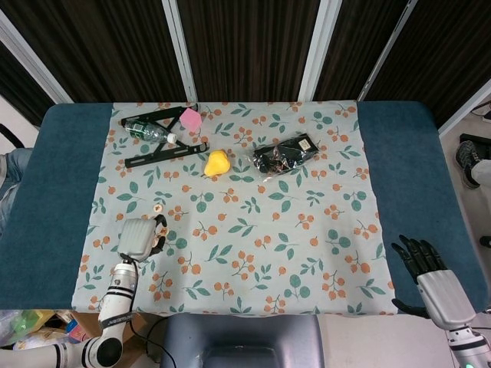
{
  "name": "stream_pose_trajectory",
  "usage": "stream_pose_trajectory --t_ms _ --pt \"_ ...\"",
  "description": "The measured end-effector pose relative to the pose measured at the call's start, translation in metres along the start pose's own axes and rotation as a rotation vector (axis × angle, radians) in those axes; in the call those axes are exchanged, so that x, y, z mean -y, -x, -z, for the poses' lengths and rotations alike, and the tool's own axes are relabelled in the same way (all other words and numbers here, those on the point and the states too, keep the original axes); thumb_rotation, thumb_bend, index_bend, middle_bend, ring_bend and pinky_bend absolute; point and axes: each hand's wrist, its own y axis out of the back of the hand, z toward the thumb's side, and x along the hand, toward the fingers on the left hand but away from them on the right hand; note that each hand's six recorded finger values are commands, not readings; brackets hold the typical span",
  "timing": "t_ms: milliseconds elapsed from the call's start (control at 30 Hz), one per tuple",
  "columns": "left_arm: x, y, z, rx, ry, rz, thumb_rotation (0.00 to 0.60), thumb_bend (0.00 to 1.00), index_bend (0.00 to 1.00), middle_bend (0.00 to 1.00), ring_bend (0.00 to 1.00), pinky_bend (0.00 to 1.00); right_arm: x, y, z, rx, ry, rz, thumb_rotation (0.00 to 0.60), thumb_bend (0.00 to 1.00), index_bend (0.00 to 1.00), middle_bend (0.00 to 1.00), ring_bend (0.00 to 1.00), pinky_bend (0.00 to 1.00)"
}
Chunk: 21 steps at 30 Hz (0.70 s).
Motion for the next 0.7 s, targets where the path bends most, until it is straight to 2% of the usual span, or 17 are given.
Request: stream_pose_trajectory --t_ms 367,700 --pt "0.021 0.001 0.017 -0.025 -0.033 0.044 0.6 0.39 0.47 1.0 1.0 1.0 0.001 0.001 0.0 0.004 -0.003 -0.003 0.6 0.2 0.0 0.0 0.0 0.03" --pt "0.023 -0.004 0.017 -0.028 -0.031 0.036 0.6 0.39 0.46 1.0 1.0 1.0 0.001 0.0 0.0 0.005 -0.001 0.0 0.6 0.2 0.0 0.0 0.0 0.03"
